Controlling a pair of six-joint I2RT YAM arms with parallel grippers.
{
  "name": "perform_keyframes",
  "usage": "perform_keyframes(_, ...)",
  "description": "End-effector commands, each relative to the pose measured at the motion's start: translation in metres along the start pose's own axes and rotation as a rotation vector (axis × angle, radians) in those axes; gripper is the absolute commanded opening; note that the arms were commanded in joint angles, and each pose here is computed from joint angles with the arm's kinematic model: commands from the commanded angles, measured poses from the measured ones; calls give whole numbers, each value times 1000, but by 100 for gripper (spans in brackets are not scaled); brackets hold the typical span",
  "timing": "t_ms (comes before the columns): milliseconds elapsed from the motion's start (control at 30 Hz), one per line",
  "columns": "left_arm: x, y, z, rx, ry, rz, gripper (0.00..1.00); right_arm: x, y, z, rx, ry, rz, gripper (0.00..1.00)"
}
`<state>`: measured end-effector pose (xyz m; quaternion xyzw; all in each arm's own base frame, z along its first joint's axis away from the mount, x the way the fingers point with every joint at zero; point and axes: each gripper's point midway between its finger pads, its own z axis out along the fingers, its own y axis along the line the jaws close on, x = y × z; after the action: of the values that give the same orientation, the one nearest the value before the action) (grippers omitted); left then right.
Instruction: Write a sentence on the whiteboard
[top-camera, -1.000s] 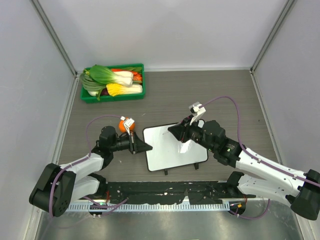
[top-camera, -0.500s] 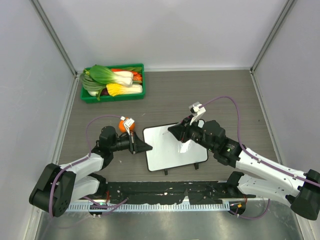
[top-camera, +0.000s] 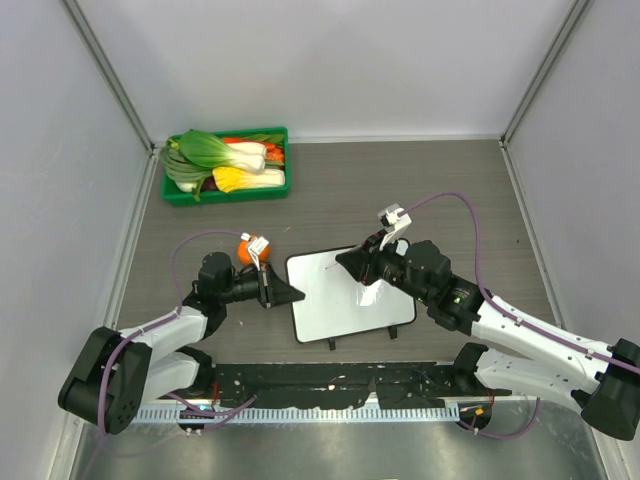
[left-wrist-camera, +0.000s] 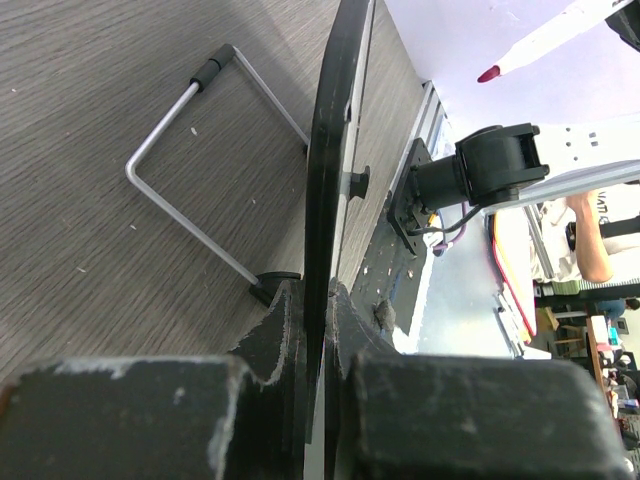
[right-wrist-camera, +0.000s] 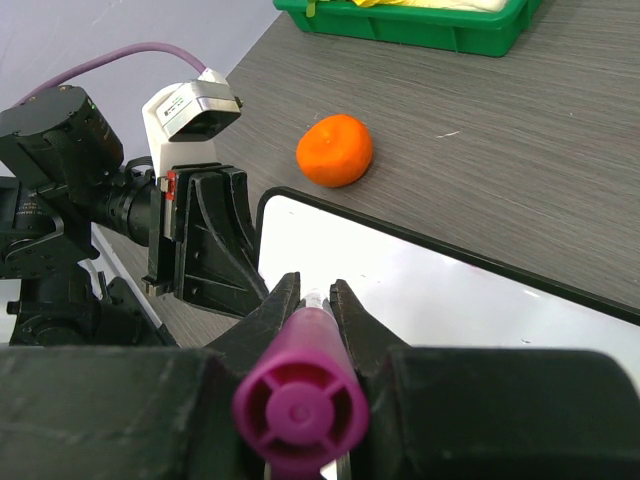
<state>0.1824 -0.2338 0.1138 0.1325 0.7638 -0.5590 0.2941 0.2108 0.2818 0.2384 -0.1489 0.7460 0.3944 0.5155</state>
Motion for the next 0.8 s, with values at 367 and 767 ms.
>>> perform_keyframes(367, -1, 33, 0, -131, -37, 34, 0, -25, 27, 8, -57, -58, -39, 1)
perform_keyframes(767, -1, 29, 0, -116, -34, 40, 0, -27, 36, 17, -49, -79, -63, 1)
